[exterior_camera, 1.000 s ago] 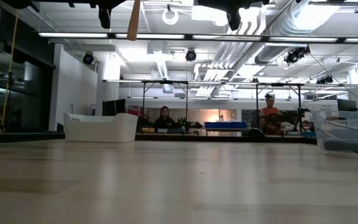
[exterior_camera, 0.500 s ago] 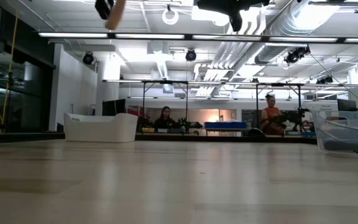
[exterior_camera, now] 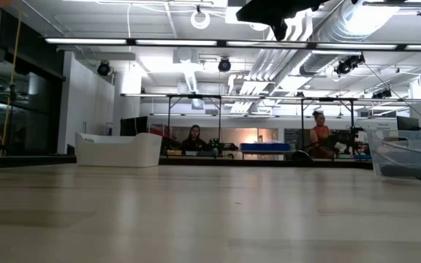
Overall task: Sort silverware by color (type)
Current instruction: Put the orange fork into the red bin
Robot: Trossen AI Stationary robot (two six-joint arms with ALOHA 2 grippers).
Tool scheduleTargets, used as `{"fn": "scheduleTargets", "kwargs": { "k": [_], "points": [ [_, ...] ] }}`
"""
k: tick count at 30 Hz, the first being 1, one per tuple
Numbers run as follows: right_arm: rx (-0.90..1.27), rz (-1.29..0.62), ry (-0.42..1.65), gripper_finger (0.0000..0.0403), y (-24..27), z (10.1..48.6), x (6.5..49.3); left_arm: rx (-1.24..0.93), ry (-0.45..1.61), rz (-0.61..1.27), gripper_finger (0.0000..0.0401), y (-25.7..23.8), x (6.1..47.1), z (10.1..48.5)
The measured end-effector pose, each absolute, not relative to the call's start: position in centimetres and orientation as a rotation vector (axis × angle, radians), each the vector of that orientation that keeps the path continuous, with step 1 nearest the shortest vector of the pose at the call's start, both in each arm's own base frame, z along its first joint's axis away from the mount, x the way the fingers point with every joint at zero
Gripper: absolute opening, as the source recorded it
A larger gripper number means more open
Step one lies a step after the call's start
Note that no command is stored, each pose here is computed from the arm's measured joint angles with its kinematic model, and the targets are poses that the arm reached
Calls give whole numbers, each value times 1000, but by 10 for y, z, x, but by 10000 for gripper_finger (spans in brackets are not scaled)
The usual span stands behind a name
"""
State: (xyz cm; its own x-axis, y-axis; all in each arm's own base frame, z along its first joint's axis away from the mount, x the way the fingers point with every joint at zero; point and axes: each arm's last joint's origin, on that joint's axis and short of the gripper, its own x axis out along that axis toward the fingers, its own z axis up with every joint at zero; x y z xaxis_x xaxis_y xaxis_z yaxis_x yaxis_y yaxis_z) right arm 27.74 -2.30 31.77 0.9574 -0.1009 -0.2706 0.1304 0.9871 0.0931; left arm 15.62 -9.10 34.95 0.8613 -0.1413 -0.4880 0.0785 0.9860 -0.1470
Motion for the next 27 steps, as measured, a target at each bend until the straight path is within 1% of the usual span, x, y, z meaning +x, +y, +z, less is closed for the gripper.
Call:
{"fn": "scheduleTargets", "kwargs": {
  "k": [5,8,14,22,27],
  "points": [
    [111,-123,274,0,-24,317,277,-158,645,-120,0,-120,155,332],
    [112,-128,274,0,-26,317,277,-191,680,-123,0,-141,156,322],
    [117,-145,273,0,-31,317,277,-172,710,-105,0,-173,147,305],
    [144,-158,270,0,-33,317,276,-151,700,-39,0,-180,125,277],
    [146,-159,270,0,-33,317,276,-71,722,-44,0,-176,111,267]
  ]
}}
